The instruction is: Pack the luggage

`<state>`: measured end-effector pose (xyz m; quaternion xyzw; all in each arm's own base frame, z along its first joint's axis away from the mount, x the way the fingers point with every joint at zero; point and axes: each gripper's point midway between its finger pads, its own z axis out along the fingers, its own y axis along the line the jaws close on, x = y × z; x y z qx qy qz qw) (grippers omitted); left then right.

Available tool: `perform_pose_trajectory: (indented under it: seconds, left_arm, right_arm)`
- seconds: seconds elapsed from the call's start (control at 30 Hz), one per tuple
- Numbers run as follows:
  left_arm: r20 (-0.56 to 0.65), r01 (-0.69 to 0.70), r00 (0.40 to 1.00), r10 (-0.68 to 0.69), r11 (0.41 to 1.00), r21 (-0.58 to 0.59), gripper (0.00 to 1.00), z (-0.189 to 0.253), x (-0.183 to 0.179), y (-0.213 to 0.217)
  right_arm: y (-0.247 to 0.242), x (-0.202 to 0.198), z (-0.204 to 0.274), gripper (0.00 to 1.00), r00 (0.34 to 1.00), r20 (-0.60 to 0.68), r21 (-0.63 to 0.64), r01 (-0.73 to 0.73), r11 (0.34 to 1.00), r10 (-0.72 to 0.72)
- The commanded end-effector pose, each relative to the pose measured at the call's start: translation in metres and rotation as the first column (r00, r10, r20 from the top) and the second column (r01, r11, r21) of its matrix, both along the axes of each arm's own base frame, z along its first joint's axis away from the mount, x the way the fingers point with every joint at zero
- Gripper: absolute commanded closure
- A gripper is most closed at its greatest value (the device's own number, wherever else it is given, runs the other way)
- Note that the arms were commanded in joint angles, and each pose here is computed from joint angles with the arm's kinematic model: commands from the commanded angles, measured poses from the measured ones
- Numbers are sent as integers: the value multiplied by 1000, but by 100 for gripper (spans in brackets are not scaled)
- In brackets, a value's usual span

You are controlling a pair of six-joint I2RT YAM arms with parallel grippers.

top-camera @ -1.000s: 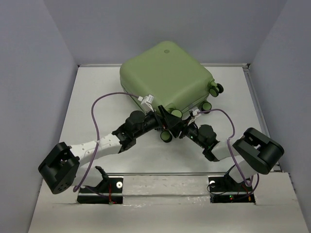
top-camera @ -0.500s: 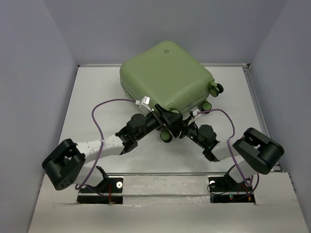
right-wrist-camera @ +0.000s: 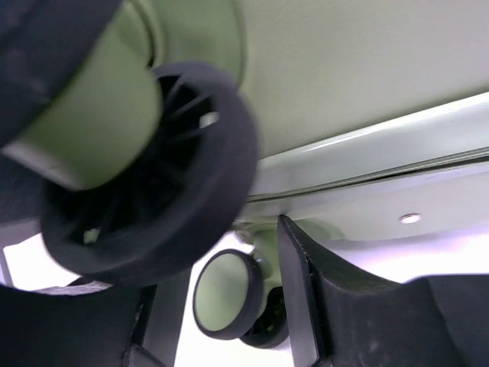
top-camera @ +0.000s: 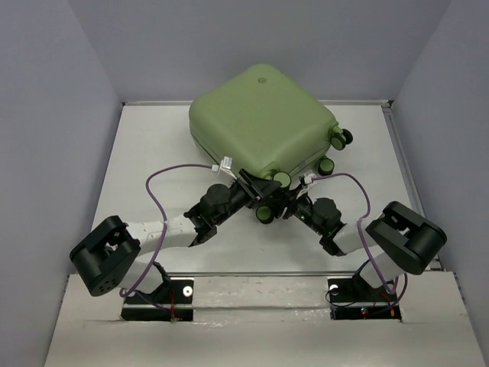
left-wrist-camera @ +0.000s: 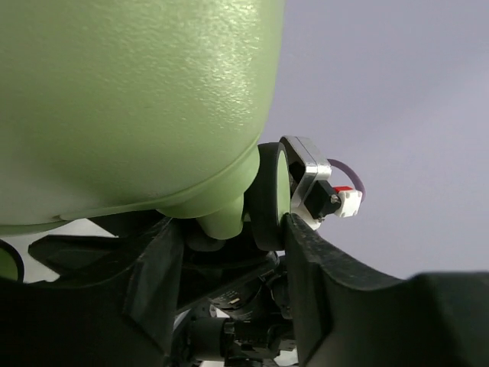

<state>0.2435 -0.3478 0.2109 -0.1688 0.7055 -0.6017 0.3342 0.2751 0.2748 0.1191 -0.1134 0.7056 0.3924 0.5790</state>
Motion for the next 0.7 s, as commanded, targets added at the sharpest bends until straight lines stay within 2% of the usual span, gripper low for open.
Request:
perform_pose_trajectory:
  seconds: [0.0, 0.13, 0.23, 0.53, 0.67]
  left_arm:
    - [122, 12, 993, 5, 990, -139, 57, 53, 0, -5]
    - [131, 21, 991, -1, 989, -147, 72, 55, -2, -5]
    - [147, 21, 989, 1, 989, -149, 78, 60, -3, -3]
    - [167, 26, 986, -1, 989, -147, 84, 65, -4, -2]
    - [168, 34, 986, -9, 989, -144, 85, 65, -5, -4]
  right_arm:
    - [-4, 1, 29, 45, 994, 103, 74, 18, 997, -26]
    - [-9, 4, 27, 44, 993, 102, 75, 52, 996, -60]
    - [-5, 6, 29, 47, 992, 118, 84, 44, 996, -54]
    - [5, 20, 48, 57, 982, 179, 117, 48, 992, -69]
    - [10, 19, 56, 69, 980, 195, 139, 22, 990, -49]
